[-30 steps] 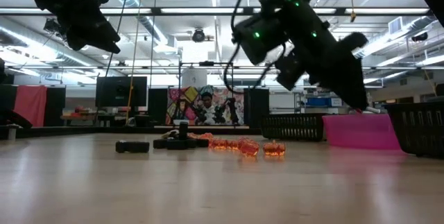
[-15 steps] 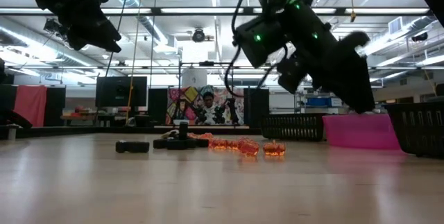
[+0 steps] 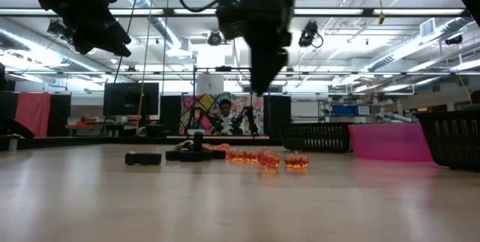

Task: Sort Halloween decoration
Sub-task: Put the orange pumpkin toy into the red bowl

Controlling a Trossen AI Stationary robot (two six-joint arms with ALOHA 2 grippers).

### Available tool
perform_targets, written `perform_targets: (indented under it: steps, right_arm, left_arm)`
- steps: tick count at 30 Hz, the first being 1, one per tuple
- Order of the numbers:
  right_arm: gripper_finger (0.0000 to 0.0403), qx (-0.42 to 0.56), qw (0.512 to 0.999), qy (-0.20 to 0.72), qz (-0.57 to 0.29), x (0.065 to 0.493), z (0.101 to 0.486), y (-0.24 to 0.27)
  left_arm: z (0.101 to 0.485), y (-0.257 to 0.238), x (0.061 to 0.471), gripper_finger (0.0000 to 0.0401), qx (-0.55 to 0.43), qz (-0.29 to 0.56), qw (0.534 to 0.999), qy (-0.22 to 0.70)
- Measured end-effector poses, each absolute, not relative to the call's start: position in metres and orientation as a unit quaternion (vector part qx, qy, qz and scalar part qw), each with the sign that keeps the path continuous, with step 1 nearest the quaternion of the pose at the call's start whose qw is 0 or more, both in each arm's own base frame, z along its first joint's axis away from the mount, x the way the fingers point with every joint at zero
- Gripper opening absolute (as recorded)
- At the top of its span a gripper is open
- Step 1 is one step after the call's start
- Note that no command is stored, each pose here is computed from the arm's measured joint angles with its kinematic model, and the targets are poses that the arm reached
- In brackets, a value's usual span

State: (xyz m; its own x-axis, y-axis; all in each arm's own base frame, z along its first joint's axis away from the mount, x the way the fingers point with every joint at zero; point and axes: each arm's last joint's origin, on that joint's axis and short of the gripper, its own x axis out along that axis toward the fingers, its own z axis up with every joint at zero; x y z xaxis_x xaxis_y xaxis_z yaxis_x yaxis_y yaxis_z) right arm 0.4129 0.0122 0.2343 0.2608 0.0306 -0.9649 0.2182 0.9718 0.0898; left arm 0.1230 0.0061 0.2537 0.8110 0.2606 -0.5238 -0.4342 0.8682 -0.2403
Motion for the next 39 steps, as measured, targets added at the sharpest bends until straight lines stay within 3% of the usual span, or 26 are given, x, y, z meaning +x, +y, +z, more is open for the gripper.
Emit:
perform_targets:
  steps: [10,25,39]
  right_arm:
    - [0.0233,0.05,0.853,0.516,-0.051,0.43,0.218,0.008]
    - [0.0229,0.033,0.873,0.484,-0.052,0.421,0.164,0.0]
    - [0.0228,0.033,0.891,0.451,-0.042,0.42,0.152,-0.008]
  left_arm:
    - [0.254,0.006,0.123,0.0162,-0.178,0.186,0.935,0.243]
    - [0.256,0.006,0.124,0.0162,-0.196,0.187,0.935,0.229]
    - [0.257,0.006,0.125,0.0162,-0.194,0.185,0.937,0.223]
